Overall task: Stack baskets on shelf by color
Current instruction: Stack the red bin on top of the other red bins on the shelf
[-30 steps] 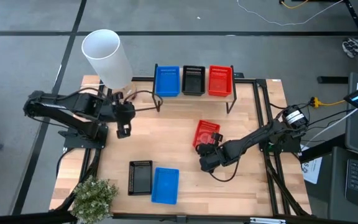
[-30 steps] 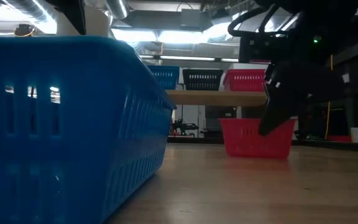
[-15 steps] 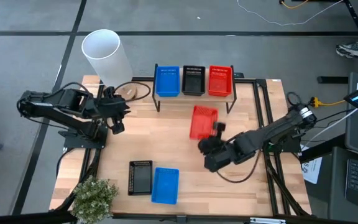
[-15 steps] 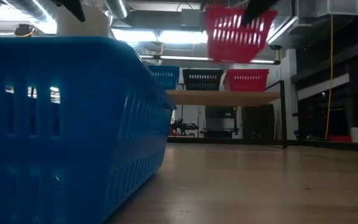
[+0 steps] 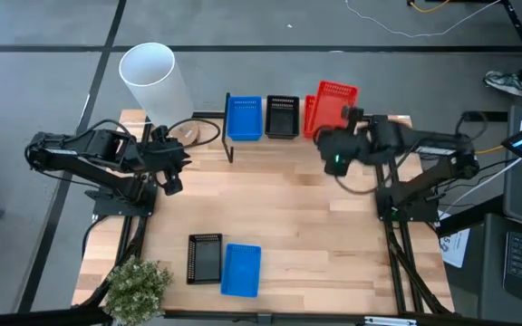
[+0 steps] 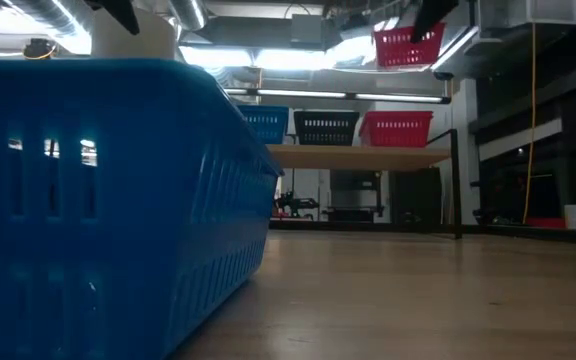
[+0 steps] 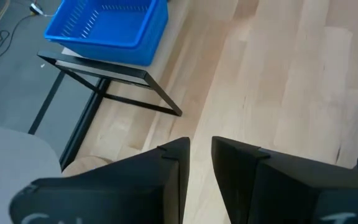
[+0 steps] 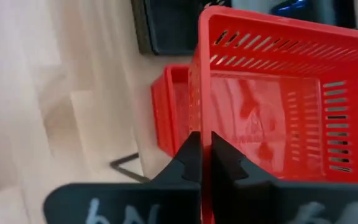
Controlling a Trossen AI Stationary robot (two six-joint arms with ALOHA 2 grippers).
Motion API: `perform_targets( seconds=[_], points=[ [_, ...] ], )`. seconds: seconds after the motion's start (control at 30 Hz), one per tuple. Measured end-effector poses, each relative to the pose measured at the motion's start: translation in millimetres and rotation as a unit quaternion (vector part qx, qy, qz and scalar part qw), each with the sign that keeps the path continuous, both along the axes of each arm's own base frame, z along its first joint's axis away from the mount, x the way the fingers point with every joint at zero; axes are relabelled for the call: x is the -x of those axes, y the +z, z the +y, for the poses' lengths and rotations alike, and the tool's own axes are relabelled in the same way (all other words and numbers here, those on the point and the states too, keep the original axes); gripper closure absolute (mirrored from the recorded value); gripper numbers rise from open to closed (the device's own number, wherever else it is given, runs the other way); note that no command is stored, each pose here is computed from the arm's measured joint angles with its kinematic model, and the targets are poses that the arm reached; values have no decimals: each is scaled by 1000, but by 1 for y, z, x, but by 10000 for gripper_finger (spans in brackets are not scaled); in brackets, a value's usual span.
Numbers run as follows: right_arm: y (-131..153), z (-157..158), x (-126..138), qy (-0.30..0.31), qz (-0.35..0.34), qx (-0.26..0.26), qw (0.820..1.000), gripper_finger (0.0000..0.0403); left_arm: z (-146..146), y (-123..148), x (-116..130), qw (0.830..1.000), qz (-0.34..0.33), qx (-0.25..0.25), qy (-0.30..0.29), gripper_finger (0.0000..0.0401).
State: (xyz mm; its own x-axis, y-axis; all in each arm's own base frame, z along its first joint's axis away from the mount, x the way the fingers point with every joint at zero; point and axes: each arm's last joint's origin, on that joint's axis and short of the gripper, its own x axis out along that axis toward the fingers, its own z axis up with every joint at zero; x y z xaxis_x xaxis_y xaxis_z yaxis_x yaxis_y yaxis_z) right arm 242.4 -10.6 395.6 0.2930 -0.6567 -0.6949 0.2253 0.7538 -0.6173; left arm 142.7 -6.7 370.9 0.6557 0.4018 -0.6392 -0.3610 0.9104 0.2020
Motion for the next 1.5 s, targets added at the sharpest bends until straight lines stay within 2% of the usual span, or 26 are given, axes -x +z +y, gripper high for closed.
perform_targets(
  seconds=[0.17, 0.4, 0.63, 0.7, 0.8, 0.93, 1.03, 1.17, 1.33, 1.5],
  points=[
    [5, -39, 7, 27, 0, -90, 996, 402, 0, 0, 0, 1000, 0, 0, 0, 341],
    [6, -78, 1, 67, -25, -104, 992, 403, 0, 0, 0, 1000, 0, 0, 0, 341],
    [5, -110, 14, 45, -54, -154, 986, 403, 0, 0, 0, 1000, 0, 0, 0, 341],
    [3, -112, 15, 51, -58, -150, 986, 403, 0, 0, 0, 1000, -1, 0, 0, 341],
    [-8, -113, 17, 82, -57, -179, 979, 403, 0, 1, -2, 1000, -7, 1, 0, 341],
    [-33, -115, 19, 74, -34, -195, 977, 403, -1, 3, -4, 1000, -23, 4, 0, 341],
    [-34, -115, 21, 95, -40, -176, 979, 403, -1, 5, -6, 999, -36, 5, 0, 341],
    [-36, -116, 20, 91, -31, -167, 981, 403, -1, 5, -6, 999, -39, 6, 0, 341],
    [-39, -114, 24, 81, -5, -172, 982, 403, -1, 5, -6, 999, -40, 8, 2, 341],
    [-37, -114, 22, 94, -24, -183, 978, 388, -1, 5, -6, 999, -40, 8, 2, 341]
  ],
)
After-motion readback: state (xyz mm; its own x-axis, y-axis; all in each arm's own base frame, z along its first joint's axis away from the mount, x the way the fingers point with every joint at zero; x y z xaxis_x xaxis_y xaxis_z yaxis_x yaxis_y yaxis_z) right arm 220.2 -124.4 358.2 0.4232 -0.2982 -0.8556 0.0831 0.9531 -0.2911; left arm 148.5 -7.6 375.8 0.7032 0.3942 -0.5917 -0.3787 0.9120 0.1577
